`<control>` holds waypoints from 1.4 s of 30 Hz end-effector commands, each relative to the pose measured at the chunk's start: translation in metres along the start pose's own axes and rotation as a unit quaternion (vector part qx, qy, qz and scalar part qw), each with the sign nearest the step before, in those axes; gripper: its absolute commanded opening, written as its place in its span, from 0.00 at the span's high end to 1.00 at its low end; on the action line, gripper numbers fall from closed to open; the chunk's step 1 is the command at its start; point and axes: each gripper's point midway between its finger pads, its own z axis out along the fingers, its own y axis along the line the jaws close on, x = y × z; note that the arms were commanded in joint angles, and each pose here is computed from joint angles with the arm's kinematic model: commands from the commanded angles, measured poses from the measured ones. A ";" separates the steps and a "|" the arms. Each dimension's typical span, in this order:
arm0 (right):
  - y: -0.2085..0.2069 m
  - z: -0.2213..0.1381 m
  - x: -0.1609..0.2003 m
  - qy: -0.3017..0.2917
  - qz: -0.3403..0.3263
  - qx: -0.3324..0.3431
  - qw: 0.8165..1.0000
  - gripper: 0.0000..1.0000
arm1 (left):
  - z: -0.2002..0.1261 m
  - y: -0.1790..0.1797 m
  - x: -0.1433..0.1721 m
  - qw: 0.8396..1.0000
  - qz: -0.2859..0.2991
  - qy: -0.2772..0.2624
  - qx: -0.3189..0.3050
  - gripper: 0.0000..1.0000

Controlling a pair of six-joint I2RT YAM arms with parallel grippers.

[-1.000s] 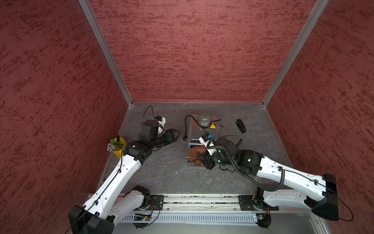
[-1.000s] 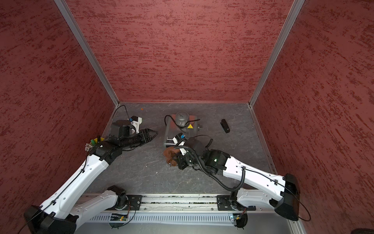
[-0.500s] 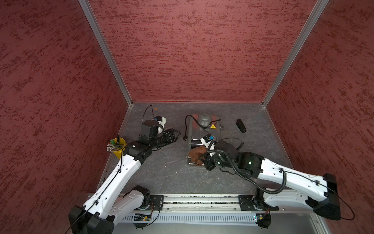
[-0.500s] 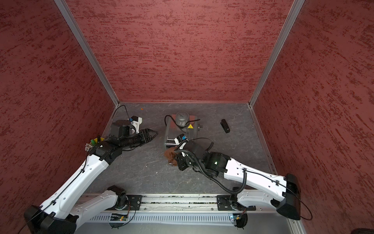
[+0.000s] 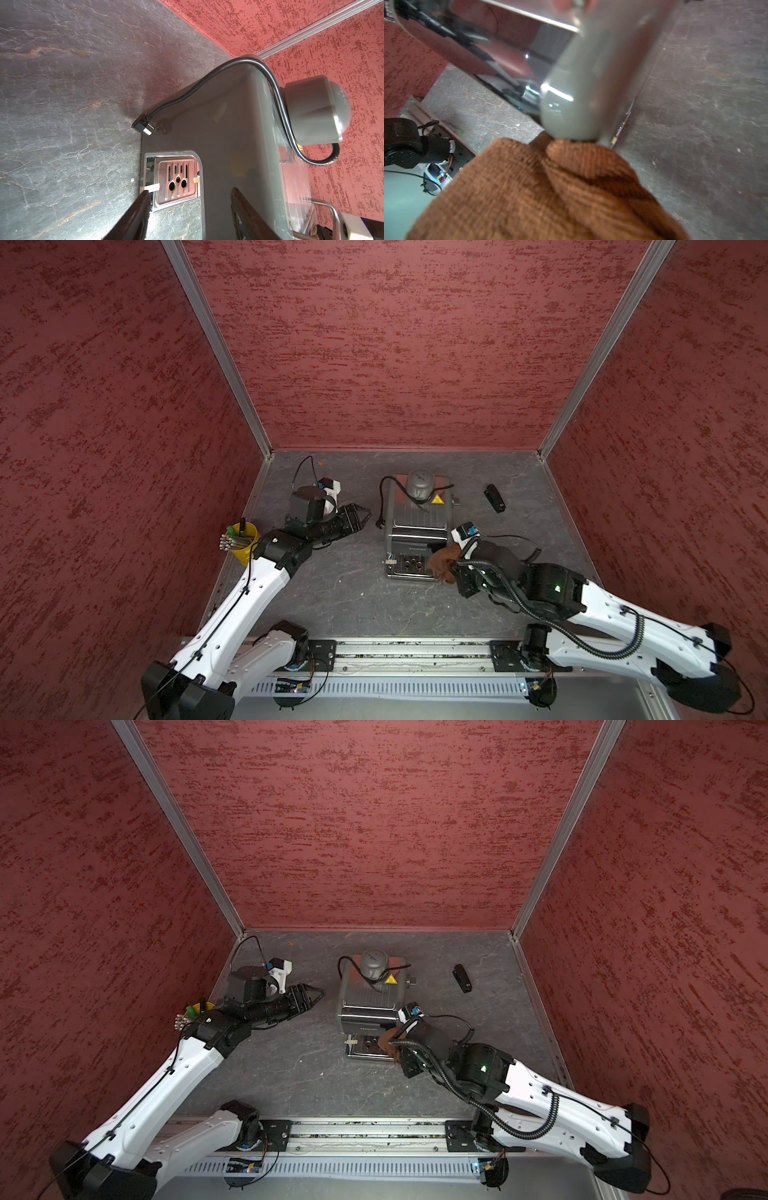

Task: Wipe the surface of a coffee machine
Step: Wipe the dirt from the surface of the coffee machine.

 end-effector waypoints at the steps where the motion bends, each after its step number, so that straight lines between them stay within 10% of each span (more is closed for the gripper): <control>1: -0.030 -0.005 0.001 -0.005 0.025 0.061 0.998 1.00 | -0.004 -0.003 -0.008 1.000 0.009 -0.014 0.003 0.38; 12: -0.051 0.004 -0.024 -0.008 0.038 0.080 0.996 1.00 | 0.002 -0.002 -0.008 1.000 -0.001 -0.015 0.008 0.38; 34: -0.070 -0.008 -0.209 -0.133 -0.051 0.074 0.987 1.00 | 0.005 0.000 -0.016 0.999 -0.009 -0.030 0.002 0.38; 42: -0.076 0.031 -0.203 -0.099 -0.037 0.046 0.993 1.00 | 0.003 0.002 -0.016 0.999 -0.009 -0.034 -0.004 0.38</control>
